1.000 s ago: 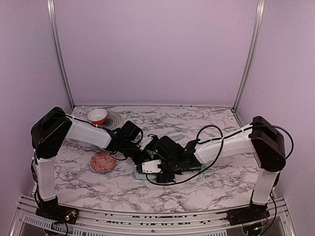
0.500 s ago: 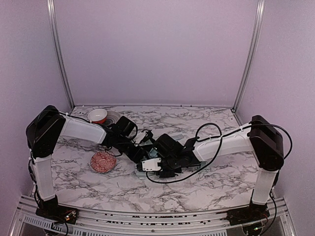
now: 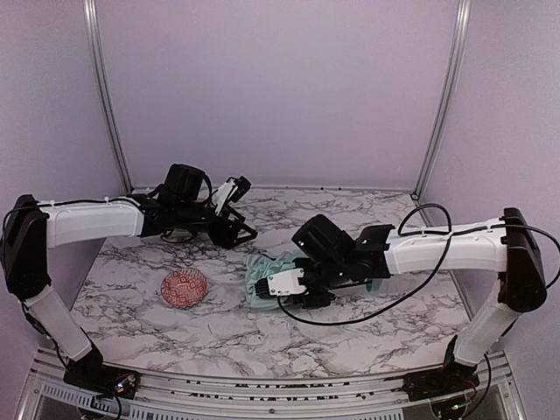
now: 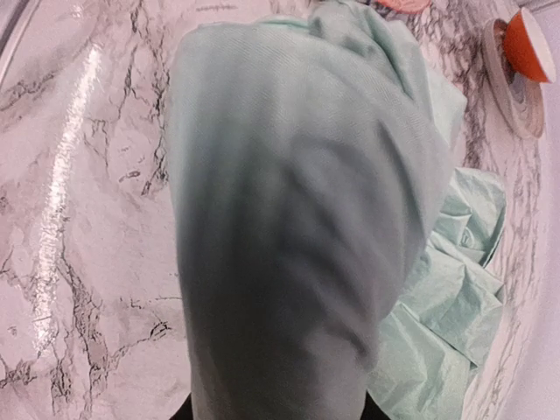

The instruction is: Put away the umbrella

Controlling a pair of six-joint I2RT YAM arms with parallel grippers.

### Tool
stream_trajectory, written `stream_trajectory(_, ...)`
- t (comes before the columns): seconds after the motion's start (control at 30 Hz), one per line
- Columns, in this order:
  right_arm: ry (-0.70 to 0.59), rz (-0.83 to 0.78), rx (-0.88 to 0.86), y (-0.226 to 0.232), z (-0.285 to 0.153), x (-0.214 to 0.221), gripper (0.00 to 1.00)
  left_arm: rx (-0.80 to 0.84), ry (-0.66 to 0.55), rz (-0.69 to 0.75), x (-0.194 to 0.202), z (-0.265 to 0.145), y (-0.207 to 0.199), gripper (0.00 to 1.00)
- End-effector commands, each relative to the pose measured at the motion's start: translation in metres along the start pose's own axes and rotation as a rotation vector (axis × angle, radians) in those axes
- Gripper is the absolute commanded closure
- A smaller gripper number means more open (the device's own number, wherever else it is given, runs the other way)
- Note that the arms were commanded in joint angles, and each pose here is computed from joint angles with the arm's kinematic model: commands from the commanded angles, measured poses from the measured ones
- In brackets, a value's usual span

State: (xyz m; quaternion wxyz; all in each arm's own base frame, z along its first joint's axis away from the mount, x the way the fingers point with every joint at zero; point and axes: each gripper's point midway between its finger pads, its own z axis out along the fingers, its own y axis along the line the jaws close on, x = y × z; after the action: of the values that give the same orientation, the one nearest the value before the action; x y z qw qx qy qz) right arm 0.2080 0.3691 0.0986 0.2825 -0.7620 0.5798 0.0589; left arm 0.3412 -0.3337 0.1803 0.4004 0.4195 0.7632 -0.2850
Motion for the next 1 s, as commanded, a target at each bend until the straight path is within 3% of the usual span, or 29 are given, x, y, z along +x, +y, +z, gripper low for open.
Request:
stream_trajectory(0.0,-0.194,-0.129,0.048,-0.013,-0.058,-0.054,1.00,0.098,-0.069,-0.020,-0.024,0.014,-0.014,0.29)
stream_trajectory(0.1,-0.263,-0.149,0.075,-0.021,-0.085,-0.074,1.00,0.135,-0.013,-0.023,-0.010,0.040,-0.028,0.31)
stream_trajectory(0.23,-0.335,-0.150,0.109,-0.031,-0.111,-0.092,1.00,0.244,0.036,0.023,0.004,0.060,-0.078,0.33)
stream_trajectory(0.37,-0.347,-0.079,0.180,-0.055,-0.123,-0.090,1.00,0.343,0.024,0.081,0.008,0.053,-0.120,0.39)
stream_trajectory(0.5,-0.288,0.016,0.283,-0.082,-0.121,-0.070,1.00,0.436,-0.072,0.023,-0.001,0.034,-0.141,0.45)
stream_trajectory(0.63,-0.242,0.082,0.345,-0.090,-0.110,-0.055,1.00,0.482,-0.086,-0.100,0.000,0.031,-0.148,0.45)
stream_trajectory(0.83,-0.235,0.190,0.355,-0.094,-0.098,-0.040,1.00,0.486,-0.002,-0.317,0.028,0.055,-0.142,0.46)
stream_trajectory(0.97,-0.283,0.149,0.367,-0.092,-0.113,-0.047,1.00,0.364,-0.025,-0.309,0.033,0.059,-0.123,0.43)
